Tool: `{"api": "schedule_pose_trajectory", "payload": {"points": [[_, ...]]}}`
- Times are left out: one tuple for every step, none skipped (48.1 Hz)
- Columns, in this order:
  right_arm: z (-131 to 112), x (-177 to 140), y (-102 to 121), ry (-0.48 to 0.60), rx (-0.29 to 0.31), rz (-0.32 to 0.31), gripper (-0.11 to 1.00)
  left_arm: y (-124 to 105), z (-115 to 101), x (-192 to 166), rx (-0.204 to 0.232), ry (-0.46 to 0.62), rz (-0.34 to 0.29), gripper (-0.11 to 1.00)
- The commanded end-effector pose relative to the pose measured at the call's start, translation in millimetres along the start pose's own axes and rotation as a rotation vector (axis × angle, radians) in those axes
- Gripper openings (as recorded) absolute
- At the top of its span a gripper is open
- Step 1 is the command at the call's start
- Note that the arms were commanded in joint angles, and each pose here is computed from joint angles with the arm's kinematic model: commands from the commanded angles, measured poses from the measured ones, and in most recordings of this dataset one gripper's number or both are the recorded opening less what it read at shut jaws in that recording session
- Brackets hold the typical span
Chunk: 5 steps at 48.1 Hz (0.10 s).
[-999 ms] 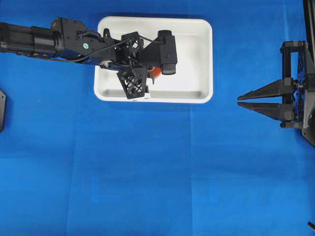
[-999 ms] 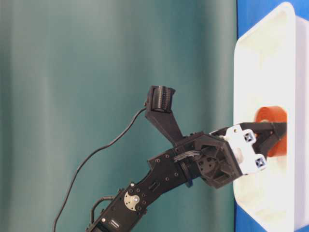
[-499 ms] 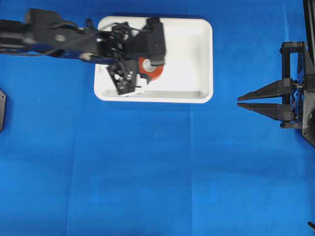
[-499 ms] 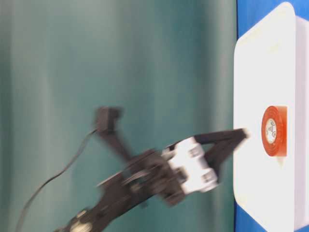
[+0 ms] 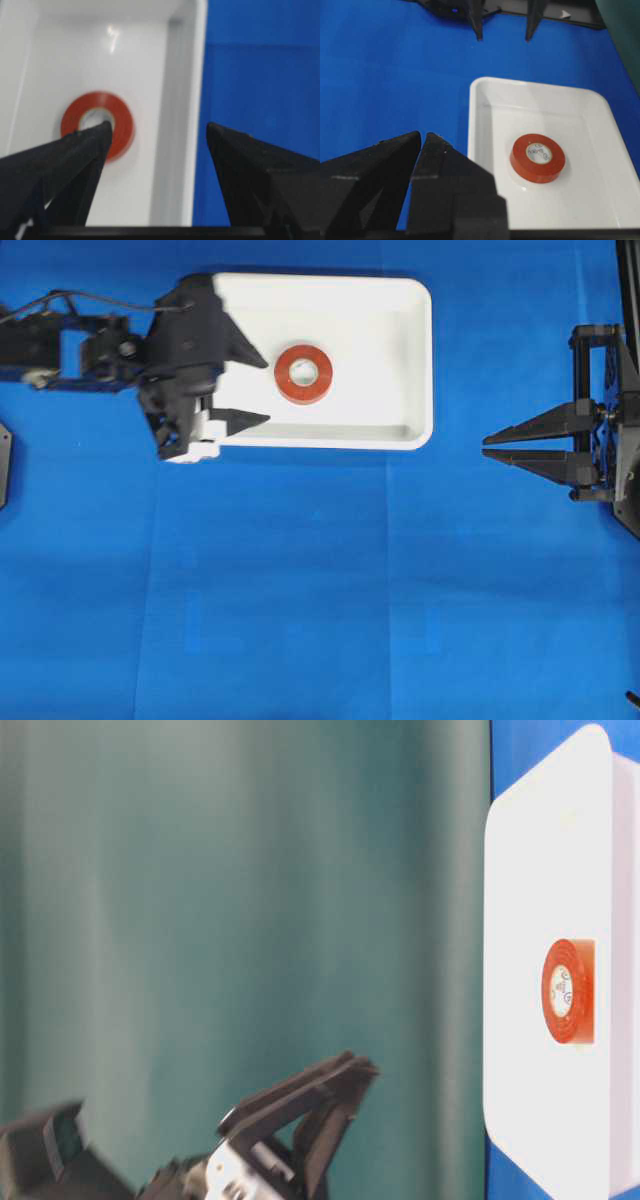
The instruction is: Place one roll of tape in the white case with the left arm.
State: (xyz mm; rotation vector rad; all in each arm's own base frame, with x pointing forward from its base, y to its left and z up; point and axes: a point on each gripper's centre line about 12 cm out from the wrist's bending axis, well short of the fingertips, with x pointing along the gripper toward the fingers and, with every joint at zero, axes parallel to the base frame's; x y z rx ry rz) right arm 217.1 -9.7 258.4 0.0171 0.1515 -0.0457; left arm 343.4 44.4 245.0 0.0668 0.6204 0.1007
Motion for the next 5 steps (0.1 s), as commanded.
{"api": "schedule_pose_trajectory", "payload": {"points": [[6,1,0,-0.020,0.003,-0.001,0.02,-3,7,-17,0.001,-0.114,-0.003,0.72],[6,1,0,-0.018,0.005,-0.002,0.02,-4,5,-20,0.002,-0.127,-0.004,0.72],[6,1,0,-0.020,0.005,-0.002,0.02,-5,5,-25,0.000,-0.155,-0.006,0.72],[7,1,0,-0.022,0.003,-0.002,0.02,-6,4,-27,0.001,-0.170,-0.007,0.72],[6,1,0,-0.020,0.003,-0.002,0.02,-7,3,-30,0.000,-0.182,-0.008,0.72]]}}
